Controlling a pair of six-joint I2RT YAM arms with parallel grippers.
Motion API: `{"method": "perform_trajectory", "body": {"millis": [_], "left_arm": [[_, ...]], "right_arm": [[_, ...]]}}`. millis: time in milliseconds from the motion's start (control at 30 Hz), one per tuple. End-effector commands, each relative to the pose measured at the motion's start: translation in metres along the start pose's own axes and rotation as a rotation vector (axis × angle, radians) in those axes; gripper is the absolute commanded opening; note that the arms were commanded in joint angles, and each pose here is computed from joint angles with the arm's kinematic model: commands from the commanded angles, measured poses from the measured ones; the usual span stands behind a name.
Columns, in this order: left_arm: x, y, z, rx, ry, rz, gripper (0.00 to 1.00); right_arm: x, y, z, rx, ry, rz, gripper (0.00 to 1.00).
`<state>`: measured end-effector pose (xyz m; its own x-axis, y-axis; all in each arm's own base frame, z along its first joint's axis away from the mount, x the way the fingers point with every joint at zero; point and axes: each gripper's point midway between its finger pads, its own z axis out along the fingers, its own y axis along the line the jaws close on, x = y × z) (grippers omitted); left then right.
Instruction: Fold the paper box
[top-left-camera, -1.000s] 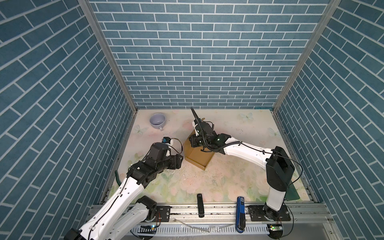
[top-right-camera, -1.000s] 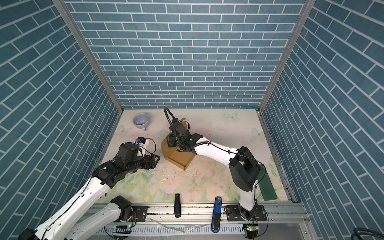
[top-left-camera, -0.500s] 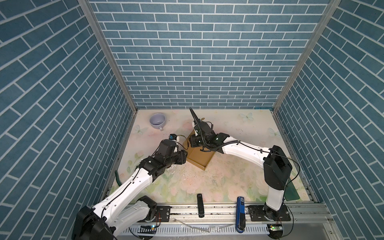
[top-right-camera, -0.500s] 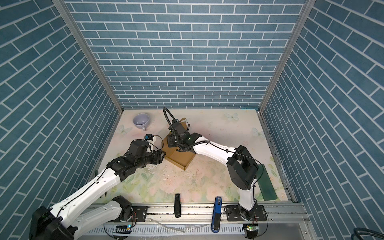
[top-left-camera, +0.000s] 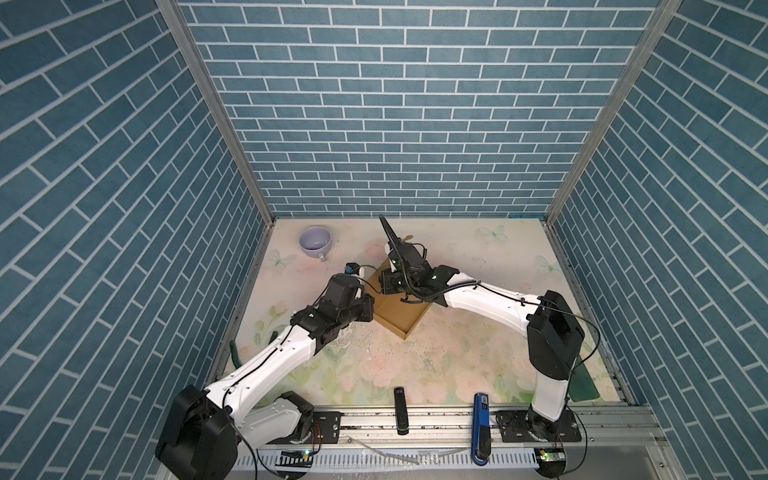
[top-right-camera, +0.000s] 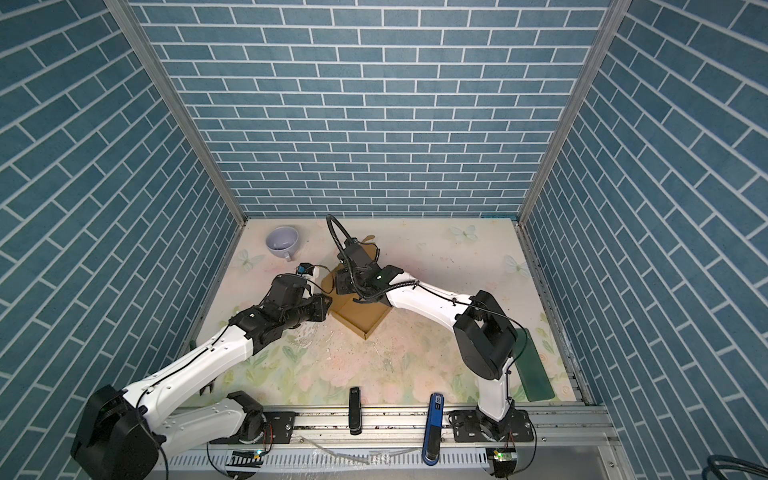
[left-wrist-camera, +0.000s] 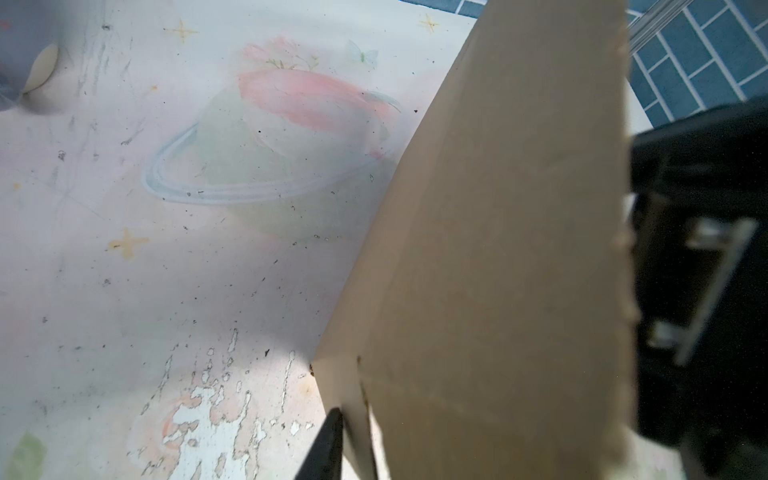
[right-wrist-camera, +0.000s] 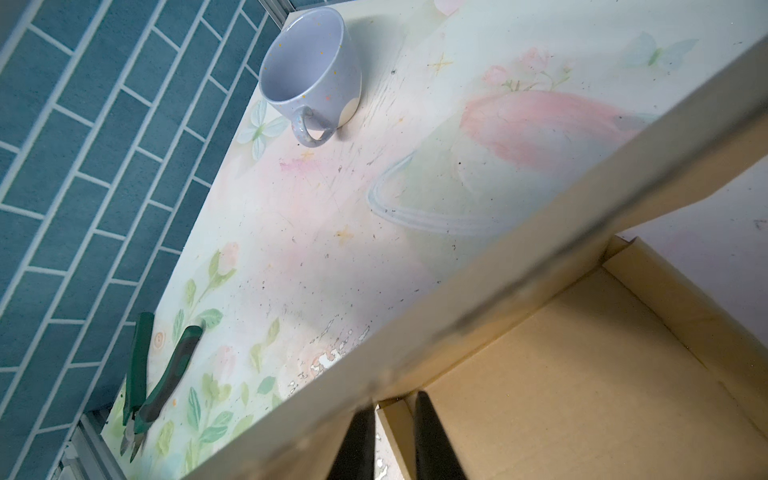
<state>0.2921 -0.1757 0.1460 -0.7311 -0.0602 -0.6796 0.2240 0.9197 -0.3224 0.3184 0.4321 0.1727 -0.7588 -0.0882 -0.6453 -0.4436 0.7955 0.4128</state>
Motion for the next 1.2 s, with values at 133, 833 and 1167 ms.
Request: {"method": "perform_trajectory", "body": {"millis": [133, 833, 1167], "left_arm": [[-0.024, -0.010, 0.005, 0.016, -0.061, 0.054, 0.18], [-0.049, -0.049, 0.025, 0.227, -0.101, 0.252, 0.13], [-0.065, -0.059, 0.042, 0.338, -0.079, 0.334, 0.13]], "right_arm": [[-0.005, -0.023, -0.035, 0.057, -0.041, 0.039, 0.19], [-0.030, -0.167, -0.138, 0.212, -0.047, -0.104, 0.43], [-0.028, -0.194, -0.111, 0.124, 0.057, -0.173, 0.47]]}}
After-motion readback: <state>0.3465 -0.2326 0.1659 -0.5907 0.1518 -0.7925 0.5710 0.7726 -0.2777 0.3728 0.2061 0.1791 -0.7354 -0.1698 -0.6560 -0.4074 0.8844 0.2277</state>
